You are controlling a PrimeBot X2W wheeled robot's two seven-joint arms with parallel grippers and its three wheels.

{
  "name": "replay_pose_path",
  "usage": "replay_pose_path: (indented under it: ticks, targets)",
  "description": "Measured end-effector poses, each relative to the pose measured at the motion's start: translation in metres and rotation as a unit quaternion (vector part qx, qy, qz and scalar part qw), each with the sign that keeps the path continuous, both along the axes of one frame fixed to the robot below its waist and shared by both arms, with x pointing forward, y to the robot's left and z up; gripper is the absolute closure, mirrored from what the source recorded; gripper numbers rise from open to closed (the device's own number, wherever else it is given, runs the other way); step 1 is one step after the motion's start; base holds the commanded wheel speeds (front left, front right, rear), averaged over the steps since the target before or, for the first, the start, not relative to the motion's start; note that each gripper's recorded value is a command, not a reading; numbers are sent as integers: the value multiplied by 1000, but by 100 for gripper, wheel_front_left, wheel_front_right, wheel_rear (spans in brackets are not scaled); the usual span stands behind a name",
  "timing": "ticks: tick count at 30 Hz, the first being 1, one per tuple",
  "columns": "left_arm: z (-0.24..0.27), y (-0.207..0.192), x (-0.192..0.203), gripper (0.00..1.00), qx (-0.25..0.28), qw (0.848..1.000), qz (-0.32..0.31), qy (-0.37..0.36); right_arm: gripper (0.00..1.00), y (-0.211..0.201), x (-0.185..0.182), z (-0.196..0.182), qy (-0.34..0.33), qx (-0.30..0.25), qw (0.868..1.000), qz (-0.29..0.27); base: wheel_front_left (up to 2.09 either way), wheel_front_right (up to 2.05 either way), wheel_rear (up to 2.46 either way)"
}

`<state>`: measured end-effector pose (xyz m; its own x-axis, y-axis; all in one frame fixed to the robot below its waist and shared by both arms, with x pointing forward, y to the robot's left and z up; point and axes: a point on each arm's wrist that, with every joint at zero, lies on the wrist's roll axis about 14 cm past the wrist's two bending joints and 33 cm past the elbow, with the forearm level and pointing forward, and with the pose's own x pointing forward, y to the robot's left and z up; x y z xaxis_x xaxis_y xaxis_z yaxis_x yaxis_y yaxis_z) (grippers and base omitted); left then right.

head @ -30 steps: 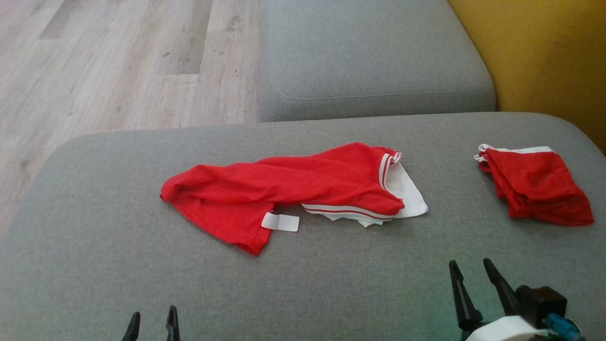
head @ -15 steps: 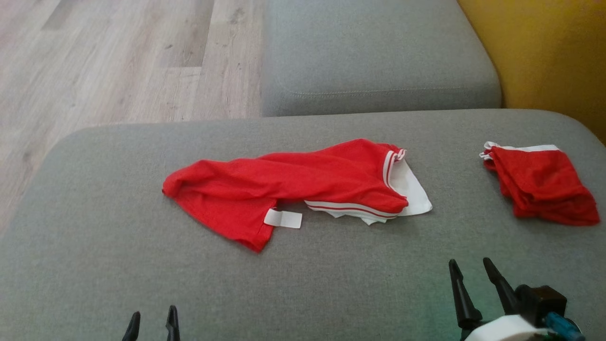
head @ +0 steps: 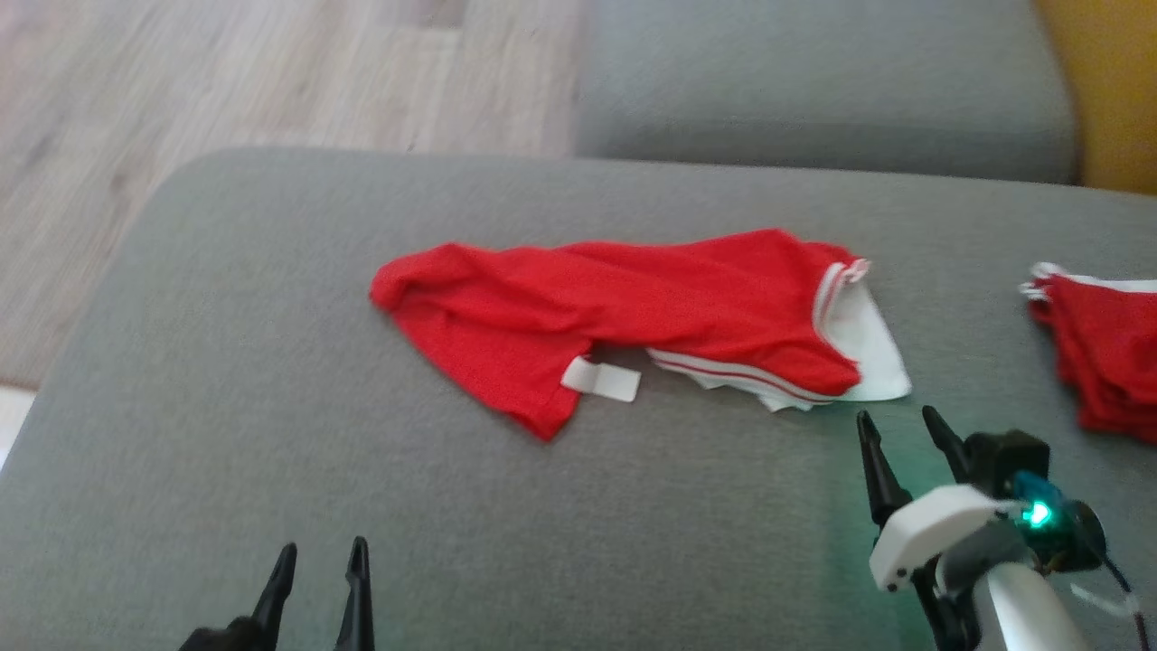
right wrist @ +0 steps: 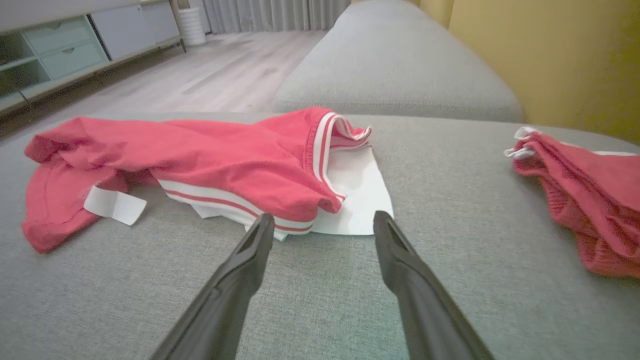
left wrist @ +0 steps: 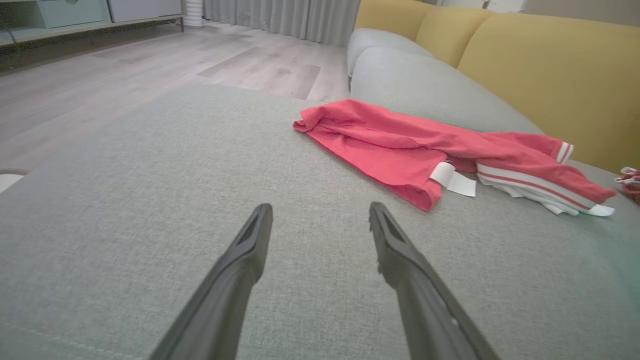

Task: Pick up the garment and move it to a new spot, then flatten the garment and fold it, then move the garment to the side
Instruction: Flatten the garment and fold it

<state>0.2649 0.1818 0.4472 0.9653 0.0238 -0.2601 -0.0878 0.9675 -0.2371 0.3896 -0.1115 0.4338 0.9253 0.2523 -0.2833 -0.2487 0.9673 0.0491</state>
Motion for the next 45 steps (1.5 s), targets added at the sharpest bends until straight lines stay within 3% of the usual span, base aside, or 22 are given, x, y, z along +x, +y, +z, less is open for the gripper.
replay_pose_path:
  ticks: [7,16,17,18,19,21,22,33,42,45]
  targets:
    - [-5,14,1,0,1,999,35,15,0,21,30,-37,53,-19,998,26,0,0,0]
    - [-13,24,-3,0,5,998,60,33,0,51,55,-52,65,-15,996,55,0,0,0]
    - [-14,24,-3,0,5,997,61,35,17,53,58,-49,59,-11,997,57,0,0,0]
    - [-15,24,-3,0,6,997,61,36,51,54,61,-45,49,-6,997,55,0,0,0]
    - [-15,24,-3,0,6,997,61,36,62,55,63,-40,39,-3,998,56,0,0,0]
    - [-15,23,-2,0,6,998,57,34,94,57,68,-30,21,5,998,56,0,0,0]
    - [-15,22,-1,0,6,998,55,33,100,58,69,-25,11,9,998,57,0,0,0]
    - [-4,6,5,0,4,1000,23,5,100,71,60,70,-121,57,988,80,0,0,0]
    - [3,-17,10,0,1,1000,-24,-11,100,37,-17,97,-108,64,991,54,0,0,0]
    - [7,-25,14,0,0,999,-38,-19,100,23,-54,81,-58,71,995,36,0,0,0]
